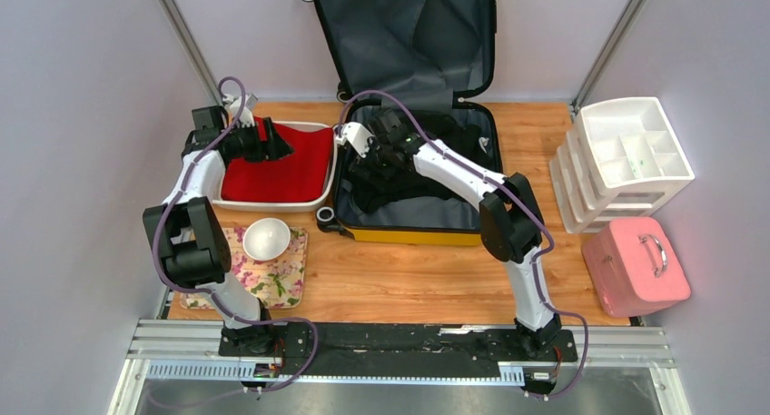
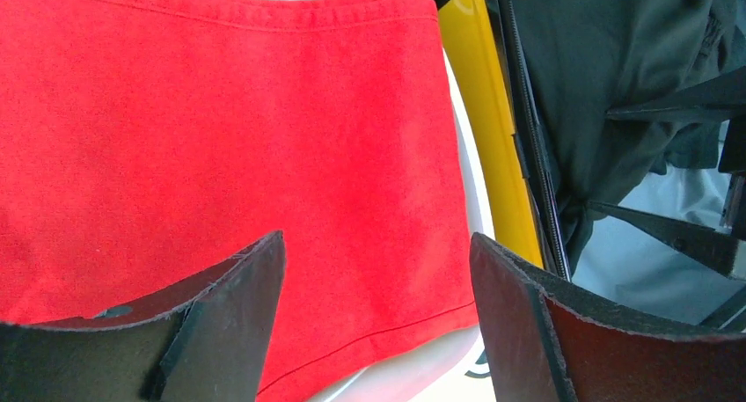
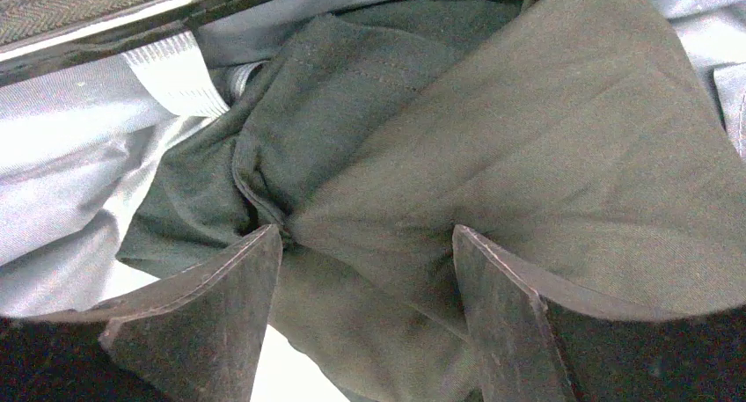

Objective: Open, take out, and arrange the luggage

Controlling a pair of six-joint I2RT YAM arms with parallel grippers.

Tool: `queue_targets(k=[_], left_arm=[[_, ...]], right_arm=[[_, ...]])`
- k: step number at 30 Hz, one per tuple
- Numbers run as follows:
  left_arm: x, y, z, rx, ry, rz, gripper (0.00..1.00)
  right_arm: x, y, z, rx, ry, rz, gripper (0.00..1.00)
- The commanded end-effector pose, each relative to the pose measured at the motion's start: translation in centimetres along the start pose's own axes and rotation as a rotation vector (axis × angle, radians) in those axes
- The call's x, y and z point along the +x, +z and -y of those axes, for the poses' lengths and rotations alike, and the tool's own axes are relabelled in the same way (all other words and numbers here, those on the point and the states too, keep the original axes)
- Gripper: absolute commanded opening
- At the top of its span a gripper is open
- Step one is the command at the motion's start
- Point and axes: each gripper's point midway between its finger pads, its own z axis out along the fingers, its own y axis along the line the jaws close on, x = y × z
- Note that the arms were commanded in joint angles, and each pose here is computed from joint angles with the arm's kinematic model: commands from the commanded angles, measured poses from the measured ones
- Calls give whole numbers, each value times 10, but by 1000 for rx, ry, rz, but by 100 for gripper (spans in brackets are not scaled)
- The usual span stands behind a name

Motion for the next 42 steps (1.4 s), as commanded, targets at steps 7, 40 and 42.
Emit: queue_targets(k=[7, 40, 42], left_arm=[[-20, 22, 52, 59, 18, 61, 84], [9, 148, 197, 298, -714, 66, 86], [9, 148, 201, 327, -727, 66, 86]], right_arm=[[15, -13, 13, 61, -1, -43, 50], [-28, -105, 45, -78, 284, 275, 0], [-30, -108, 43, -90, 284, 285, 0]])
